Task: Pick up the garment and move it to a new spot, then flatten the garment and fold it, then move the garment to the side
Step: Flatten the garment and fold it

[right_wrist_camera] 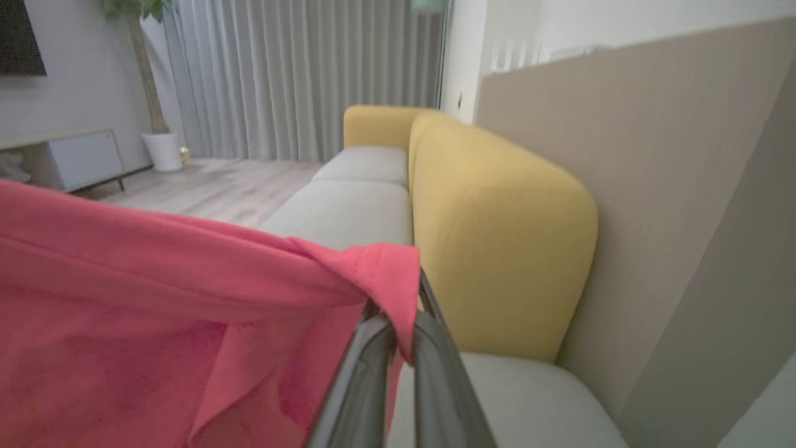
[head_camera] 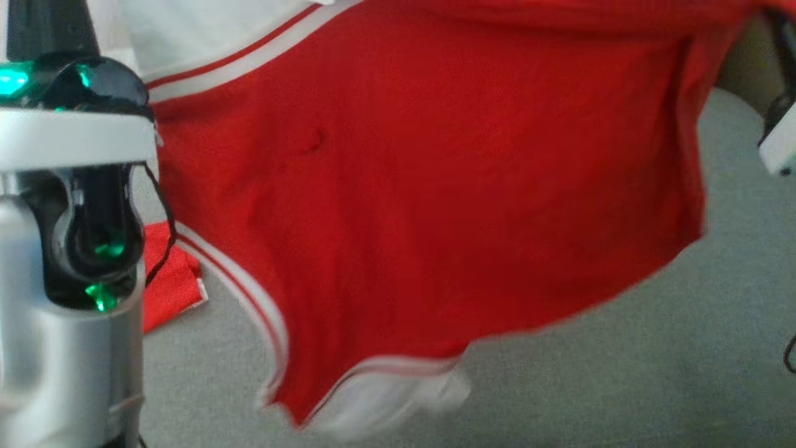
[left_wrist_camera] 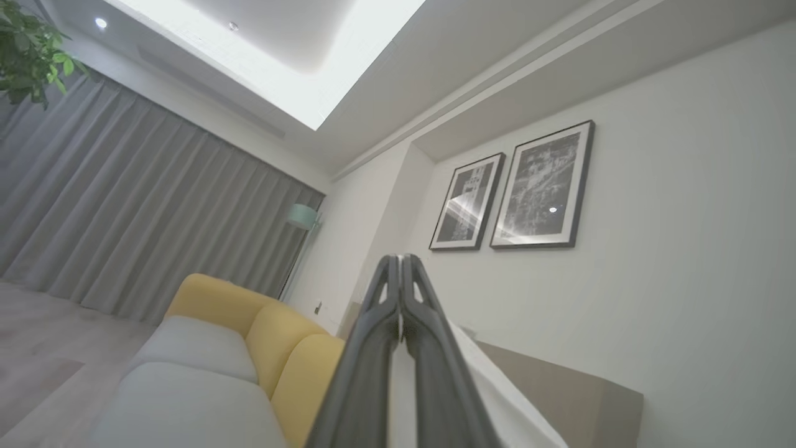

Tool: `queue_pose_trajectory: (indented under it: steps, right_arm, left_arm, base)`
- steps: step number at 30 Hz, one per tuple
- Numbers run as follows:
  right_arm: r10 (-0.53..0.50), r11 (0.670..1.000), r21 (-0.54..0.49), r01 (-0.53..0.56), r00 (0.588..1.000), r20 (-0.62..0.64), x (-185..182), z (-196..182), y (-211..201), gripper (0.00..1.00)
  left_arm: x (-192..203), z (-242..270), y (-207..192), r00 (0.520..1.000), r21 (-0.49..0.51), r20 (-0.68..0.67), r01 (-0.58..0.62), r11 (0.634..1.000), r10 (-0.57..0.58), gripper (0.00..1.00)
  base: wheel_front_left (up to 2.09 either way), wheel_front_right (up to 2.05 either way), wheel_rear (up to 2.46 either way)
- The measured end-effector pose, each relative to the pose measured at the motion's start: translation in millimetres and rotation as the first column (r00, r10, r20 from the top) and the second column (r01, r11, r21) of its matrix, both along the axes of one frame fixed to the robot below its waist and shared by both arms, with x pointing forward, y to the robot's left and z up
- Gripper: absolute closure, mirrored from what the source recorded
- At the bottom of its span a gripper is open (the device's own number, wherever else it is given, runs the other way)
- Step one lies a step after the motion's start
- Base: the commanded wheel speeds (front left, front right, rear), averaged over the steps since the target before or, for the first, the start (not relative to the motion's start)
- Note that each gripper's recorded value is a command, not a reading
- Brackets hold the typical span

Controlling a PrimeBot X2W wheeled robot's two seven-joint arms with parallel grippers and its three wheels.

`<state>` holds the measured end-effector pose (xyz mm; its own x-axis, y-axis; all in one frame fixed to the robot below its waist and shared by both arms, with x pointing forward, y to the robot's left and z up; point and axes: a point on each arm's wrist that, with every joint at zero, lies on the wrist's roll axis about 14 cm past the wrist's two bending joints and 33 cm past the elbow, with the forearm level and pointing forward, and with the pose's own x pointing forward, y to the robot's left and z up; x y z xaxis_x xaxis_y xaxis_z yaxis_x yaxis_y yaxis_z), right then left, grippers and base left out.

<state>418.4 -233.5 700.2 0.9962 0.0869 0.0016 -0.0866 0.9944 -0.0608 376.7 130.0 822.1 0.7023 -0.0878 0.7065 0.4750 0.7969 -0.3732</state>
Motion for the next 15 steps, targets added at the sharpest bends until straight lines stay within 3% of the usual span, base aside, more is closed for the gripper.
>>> queue_pose_trajectory:
  steps: [4, 8, 15]
  right_arm:
    - [0.034, 0.997, 0.077, -0.023, 0.990, -0.137, 16, -31, 3, 1.00]
    - [0.073, 0.988, 0.147, -0.047, 0.982, -0.174, 56, -31, 14, 1.00]
    - [0.063, 0.972, 0.222, -0.073, 0.997, 0.051, 153, 30, 25, 1.00]
  left_arm:
    - [41, -30, -3, 0.990, 0.030, -0.137, -0.001, 1.000, 0.005, 1.00]
    - [94, -43, -7, 0.976, 0.058, -0.217, -0.003, 0.998, 0.016, 1.00]
    - [184, -23, -5, 0.985, 0.091, -0.157, -0.060, 0.994, 0.074, 1.00]
  base:
    - [0.00, 0.00, 0.00]
    - [0.00, 0.00, 0.00]
    - [0.00, 0.00, 0.00]
